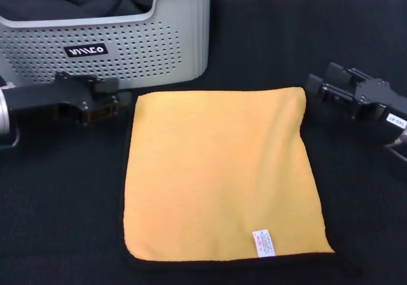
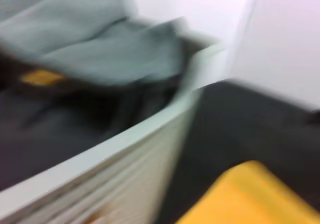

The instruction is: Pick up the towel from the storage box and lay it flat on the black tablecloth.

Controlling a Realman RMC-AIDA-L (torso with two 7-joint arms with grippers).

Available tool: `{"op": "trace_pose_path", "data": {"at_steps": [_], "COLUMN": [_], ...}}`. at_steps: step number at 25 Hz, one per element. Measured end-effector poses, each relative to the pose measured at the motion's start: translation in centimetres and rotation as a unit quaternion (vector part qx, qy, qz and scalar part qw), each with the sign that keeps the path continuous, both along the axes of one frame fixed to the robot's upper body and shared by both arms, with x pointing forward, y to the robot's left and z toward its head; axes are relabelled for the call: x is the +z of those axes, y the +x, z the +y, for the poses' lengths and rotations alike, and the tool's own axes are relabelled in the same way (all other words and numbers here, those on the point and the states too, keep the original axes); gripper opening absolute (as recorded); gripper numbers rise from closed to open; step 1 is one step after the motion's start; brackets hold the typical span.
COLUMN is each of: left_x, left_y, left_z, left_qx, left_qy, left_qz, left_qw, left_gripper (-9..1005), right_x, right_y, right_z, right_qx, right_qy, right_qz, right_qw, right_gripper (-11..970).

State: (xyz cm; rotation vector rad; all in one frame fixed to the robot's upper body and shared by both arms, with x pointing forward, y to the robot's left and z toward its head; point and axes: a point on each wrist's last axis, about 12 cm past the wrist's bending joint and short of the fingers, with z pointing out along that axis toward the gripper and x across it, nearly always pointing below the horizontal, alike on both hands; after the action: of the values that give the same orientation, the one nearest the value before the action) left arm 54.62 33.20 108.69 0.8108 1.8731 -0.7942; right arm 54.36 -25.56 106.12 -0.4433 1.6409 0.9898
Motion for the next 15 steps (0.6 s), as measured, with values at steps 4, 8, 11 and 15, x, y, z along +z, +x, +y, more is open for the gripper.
{"op": "trace_pose_path", "data": {"at_steps": [4, 8, 11, 15], "left_x": [2.4, 3.6, 3.1, 2.2], "left_y": [-1.9, -4.1, -5.2, -6.4], "left_z": [-1.5, -2.6, -3.0, -3.0], "left_qx": [-0.118, -0.212, -0.229, -0.202], "left_qy": [-0.088, -0.149, -0.16, -0.168], "left_qz": [-0.025, -0.086, -0.126, -0.162], "left_qw": [0.989, 0.962, 0.952, 0.951], "left_gripper": [411, 411, 412, 430], "right_x": [1.3, 1.9, 1.9, 1.7], "right_y": [-1.8, -3.9, -4.5, -4.9], "right_z": [0.0, 0.1, 0.4, 1.6], "right_qx": [0.075, 0.173, 0.199, 0.224], "right_qy": [0.012, 0.001, 0.002, 0.004], "right_qz": [-0.074, -0.132, -0.14, -0.146], "right_qw": [0.994, 0.976, 0.97, 0.964], "right_gripper": [717, 801, 804, 801]}}
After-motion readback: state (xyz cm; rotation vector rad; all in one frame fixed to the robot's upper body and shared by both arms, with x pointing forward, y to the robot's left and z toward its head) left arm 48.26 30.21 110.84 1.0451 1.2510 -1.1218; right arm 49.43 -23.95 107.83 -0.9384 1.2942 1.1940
